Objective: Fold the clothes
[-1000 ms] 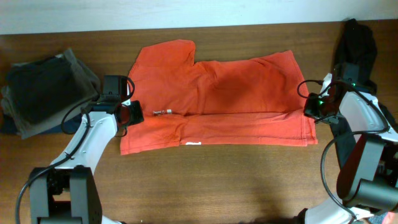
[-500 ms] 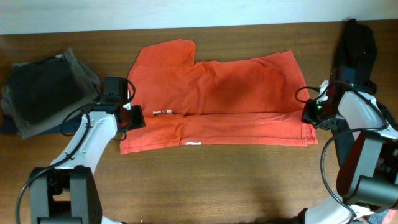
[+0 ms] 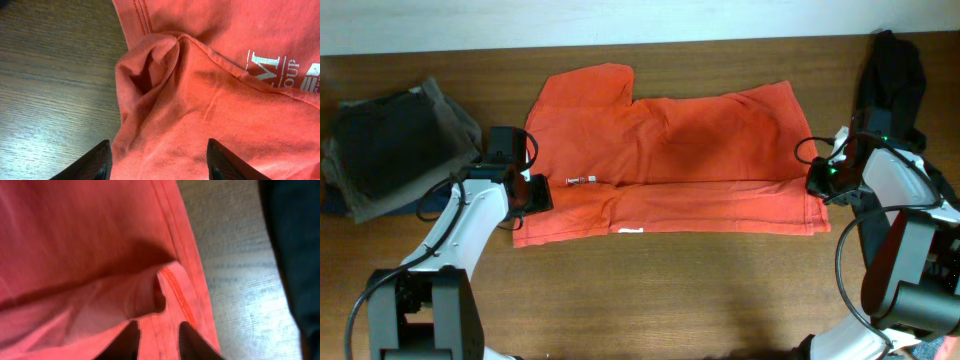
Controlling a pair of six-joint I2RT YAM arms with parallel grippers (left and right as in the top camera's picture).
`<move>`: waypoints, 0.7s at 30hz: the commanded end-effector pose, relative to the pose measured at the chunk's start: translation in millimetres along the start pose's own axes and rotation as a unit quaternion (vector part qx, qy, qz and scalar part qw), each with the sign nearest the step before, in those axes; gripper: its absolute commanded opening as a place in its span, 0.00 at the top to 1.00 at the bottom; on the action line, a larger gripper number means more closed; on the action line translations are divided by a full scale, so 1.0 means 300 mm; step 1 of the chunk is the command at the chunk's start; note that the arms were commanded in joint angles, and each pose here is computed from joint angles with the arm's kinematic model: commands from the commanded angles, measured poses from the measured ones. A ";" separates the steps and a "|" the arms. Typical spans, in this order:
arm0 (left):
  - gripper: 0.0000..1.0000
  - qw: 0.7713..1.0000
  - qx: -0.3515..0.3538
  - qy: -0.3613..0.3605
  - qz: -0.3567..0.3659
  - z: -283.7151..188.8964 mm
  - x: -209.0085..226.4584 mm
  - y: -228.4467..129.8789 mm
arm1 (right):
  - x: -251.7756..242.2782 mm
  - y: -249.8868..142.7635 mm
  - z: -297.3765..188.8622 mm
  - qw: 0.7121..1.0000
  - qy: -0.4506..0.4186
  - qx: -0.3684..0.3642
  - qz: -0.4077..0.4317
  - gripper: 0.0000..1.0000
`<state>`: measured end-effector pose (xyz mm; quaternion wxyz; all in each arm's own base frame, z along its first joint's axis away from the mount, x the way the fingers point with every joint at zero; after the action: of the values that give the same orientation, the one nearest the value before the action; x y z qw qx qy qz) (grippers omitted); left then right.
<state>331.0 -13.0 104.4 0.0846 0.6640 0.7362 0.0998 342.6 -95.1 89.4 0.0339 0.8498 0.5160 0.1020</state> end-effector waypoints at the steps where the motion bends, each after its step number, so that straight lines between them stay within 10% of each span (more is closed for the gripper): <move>1: 0.40 1.000 0.012 -0.003 -0.003 0.016 0.003 -0.011 | 0.022 0.009 0.011 1.000 0.016 -0.005 -0.002 0.76; 21: 0.39 1.000 0.024 -0.006 -0.003 0.016 0.003 -0.025 | 0.131 0.022 0.216 0.999 0.026 -0.006 -0.019 0.78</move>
<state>326.9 -12.8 103.4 0.0759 0.6652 0.7370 0.0926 386.1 -65.7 57.8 0.0566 0.8295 0.5352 0.1495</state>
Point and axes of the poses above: each gripper's point midway between its finger pads, its own z axis out along the fingers, its own x axis along the line the jaws close on, y = z × x, the point moved 6 cm from there along -z, back along the fingers, and after that the axes turned 6 degrees about z, right-handed, at the moved point
